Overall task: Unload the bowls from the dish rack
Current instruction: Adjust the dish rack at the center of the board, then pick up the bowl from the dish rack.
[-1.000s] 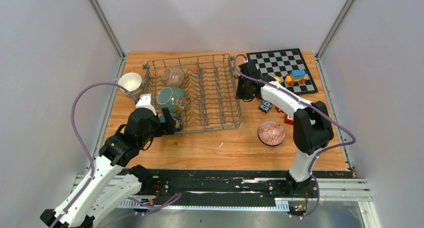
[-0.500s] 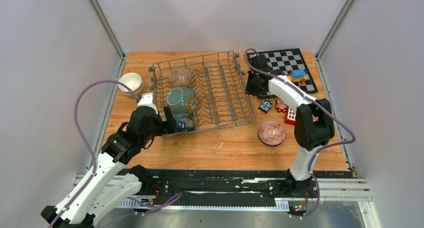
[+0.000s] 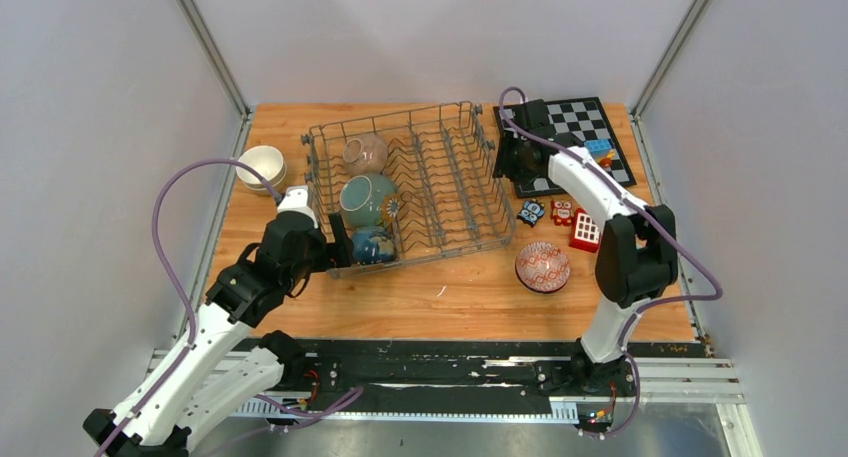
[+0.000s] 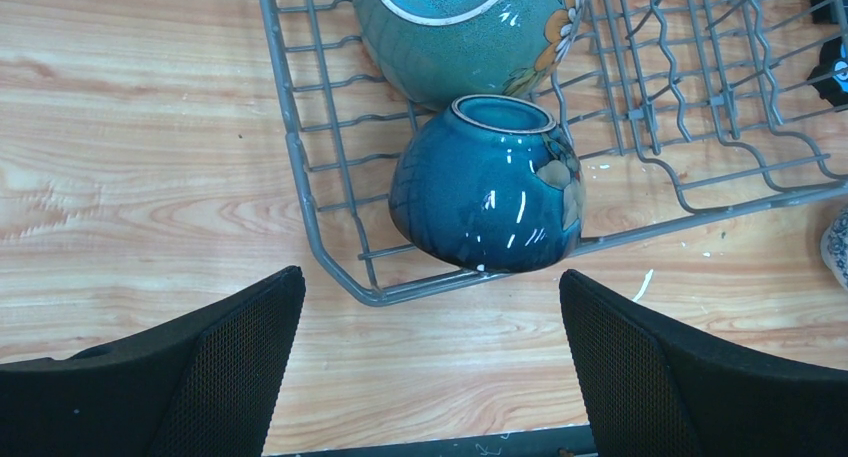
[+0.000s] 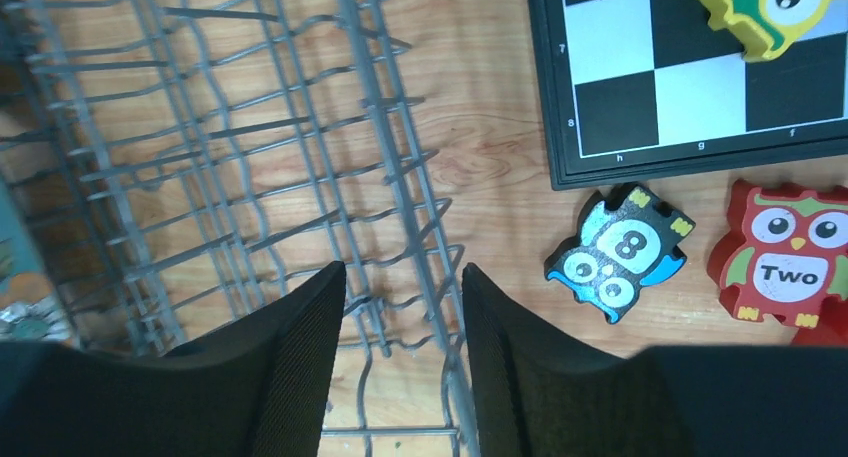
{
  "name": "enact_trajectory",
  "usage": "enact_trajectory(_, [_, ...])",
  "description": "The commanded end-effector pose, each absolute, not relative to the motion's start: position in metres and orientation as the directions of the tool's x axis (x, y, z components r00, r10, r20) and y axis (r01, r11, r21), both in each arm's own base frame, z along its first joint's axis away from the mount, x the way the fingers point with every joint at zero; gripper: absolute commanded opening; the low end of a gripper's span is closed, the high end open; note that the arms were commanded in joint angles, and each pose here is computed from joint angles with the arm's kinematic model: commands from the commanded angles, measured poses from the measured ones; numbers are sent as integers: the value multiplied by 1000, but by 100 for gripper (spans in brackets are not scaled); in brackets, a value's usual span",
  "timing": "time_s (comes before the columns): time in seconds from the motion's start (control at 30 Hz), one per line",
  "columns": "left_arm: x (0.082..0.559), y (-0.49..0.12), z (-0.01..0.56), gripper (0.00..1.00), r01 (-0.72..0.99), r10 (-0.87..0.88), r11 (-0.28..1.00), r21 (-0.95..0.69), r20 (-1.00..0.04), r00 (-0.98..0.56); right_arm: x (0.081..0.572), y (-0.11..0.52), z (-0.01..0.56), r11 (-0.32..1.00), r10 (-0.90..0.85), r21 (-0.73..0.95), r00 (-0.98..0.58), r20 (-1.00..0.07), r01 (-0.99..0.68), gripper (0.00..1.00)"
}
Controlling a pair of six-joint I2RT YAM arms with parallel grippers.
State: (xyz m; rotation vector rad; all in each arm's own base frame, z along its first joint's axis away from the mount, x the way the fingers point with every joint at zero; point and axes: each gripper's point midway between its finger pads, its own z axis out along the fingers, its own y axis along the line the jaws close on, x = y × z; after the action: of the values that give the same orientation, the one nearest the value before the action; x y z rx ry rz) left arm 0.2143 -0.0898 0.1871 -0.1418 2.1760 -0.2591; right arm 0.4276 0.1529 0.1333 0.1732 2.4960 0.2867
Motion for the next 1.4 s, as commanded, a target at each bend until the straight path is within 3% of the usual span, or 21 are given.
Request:
enact_trajectory(0.0, [218,-92,186,99,-4,-209,968,-251,-796,-569,420,167,204,946,197,324,-728,-656,-35,52])
enact_trajectory(0.2, [221,-98,182,100,8,-210,965,-263,-789,-578,376,226,242,861,113,398,-644,-757,-316,50])
enact_trajectory(0.3, [223,-105,177,100,10,-230,957,-291,-777,-586,352,258,252,754,138,471,-589,-796,-459,50])
enact_trajectory(0.43, [231,-111,178,100,-5,-273,944,-330,-774,-571,331,303,266,507,211,662,-666,-716,-551,55])
enact_trajectory(0.53, [236,-100,182,99,-61,-284,952,-301,-788,-545,329,331,249,420,183,732,-740,-648,-537,69])
enact_trajectory(0.63, [236,-82,180,99,-142,-276,961,-237,-799,-534,334,354,236,413,153,736,-756,-636,-536,82])
enact_trajectory(0.87, [238,-61,172,97,-271,-309,943,-192,-807,-504,363,385,192,466,146,757,-804,-576,-457,83])
enact_trajectory(1.1, [271,-78,202,95,-239,-348,933,-269,-842,-411,375,398,162,455,178,803,-844,-505,-385,83])
enact_trajectory(1.37, [311,-100,196,84,-221,-422,906,-361,-805,-416,381,407,146,443,166,819,-865,-474,-364,86])
